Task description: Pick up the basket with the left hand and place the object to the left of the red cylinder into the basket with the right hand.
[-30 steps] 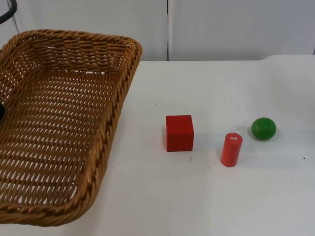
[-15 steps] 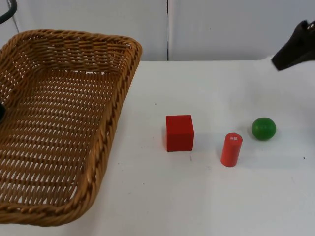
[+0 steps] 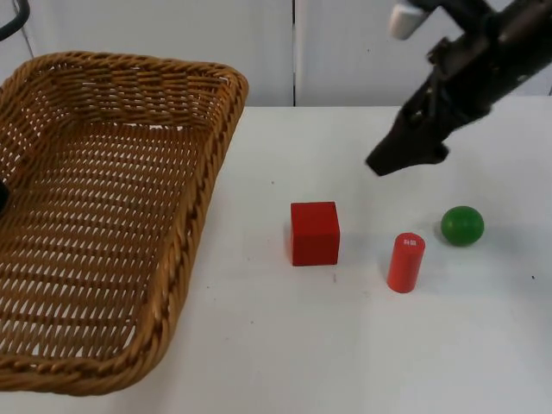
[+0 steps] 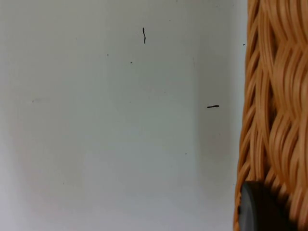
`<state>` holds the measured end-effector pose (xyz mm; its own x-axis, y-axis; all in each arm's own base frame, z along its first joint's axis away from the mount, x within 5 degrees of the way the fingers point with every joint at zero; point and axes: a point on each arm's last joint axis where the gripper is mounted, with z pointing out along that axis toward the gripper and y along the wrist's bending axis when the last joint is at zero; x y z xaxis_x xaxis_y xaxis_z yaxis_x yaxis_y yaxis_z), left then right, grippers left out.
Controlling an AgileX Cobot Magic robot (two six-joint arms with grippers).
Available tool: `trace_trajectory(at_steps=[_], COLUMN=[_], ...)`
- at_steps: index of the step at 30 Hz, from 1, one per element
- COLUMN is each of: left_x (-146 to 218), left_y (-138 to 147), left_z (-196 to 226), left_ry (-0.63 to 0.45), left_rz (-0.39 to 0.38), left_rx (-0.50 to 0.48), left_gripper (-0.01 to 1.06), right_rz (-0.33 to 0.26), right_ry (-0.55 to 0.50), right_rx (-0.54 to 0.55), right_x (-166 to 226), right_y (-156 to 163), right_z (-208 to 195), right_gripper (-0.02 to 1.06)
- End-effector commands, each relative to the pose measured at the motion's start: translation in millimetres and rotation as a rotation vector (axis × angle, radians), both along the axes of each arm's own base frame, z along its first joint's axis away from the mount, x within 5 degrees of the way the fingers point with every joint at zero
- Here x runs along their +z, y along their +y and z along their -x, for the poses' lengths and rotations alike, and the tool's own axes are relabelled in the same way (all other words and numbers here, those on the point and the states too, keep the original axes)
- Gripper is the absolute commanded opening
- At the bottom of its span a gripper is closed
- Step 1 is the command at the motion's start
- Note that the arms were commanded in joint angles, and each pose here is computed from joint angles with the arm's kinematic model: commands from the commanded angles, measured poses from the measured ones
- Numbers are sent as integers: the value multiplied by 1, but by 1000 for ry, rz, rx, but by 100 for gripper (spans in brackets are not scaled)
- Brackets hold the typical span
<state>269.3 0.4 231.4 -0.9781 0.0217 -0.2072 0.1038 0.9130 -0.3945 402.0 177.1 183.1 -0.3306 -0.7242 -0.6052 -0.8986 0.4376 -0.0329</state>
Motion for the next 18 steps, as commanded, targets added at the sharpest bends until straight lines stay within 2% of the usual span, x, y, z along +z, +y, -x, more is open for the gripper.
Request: trace_trajectory(at_steps=[1, 9, 15, 18], left_x=[5, 5, 5, 5], left_y=[-2, -2, -2, -2], left_z=[2, 2, 2, 2], left_ry=[-12, -9, -6, -5], left_rz=[32, 35, 37, 37], left_rx=[22, 24, 30, 31], left_gripper=[0, 0, 0, 0], right_rz=[0, 22, 60, 63], right_ry=[-7, 14, -4, 11], right_rx=[46, 206, 308, 314], right_x=[-2, -24, -43, -51], right_y=[10, 46, 59, 60], right_z=[-2, -6, -2, -2], right_gripper=[105, 105, 105, 105])
